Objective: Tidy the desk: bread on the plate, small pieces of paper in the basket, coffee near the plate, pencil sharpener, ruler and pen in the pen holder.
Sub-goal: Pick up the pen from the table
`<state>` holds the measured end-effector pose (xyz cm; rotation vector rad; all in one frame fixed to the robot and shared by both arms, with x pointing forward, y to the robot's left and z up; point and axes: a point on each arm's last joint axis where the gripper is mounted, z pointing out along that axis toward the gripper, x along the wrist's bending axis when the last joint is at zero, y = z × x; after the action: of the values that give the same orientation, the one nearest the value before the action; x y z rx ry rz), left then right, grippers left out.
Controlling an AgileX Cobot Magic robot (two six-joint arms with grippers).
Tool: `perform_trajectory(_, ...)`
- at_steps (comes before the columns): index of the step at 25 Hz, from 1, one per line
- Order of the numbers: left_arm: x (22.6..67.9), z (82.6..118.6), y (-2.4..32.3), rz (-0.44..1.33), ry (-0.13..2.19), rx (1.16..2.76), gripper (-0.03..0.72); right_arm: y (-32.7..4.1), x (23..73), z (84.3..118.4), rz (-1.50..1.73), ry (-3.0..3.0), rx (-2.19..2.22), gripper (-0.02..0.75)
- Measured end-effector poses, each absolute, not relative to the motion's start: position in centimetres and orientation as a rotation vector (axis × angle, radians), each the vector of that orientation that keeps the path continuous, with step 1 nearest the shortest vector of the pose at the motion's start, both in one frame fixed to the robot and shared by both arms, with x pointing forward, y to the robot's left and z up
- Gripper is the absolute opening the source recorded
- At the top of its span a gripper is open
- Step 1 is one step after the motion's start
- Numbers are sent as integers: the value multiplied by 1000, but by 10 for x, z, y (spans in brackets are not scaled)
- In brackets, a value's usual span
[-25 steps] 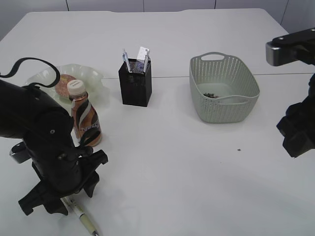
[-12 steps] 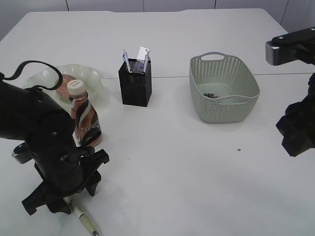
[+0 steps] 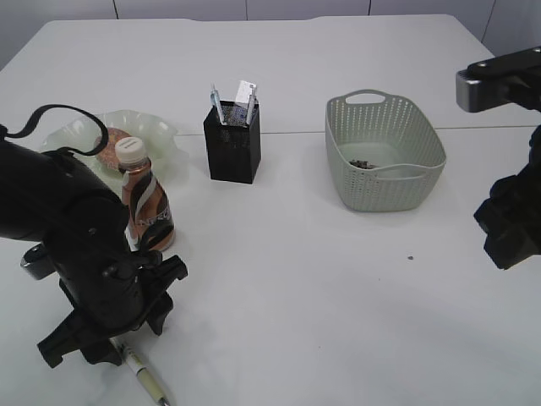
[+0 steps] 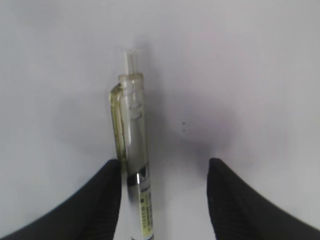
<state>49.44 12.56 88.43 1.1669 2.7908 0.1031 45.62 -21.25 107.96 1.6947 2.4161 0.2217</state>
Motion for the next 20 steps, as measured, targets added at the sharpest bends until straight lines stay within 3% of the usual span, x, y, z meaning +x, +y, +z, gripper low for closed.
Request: perform_trajectory(20,493,884,125,78,2822,1127,403,-213,456,1080,222,2416,1695,375)
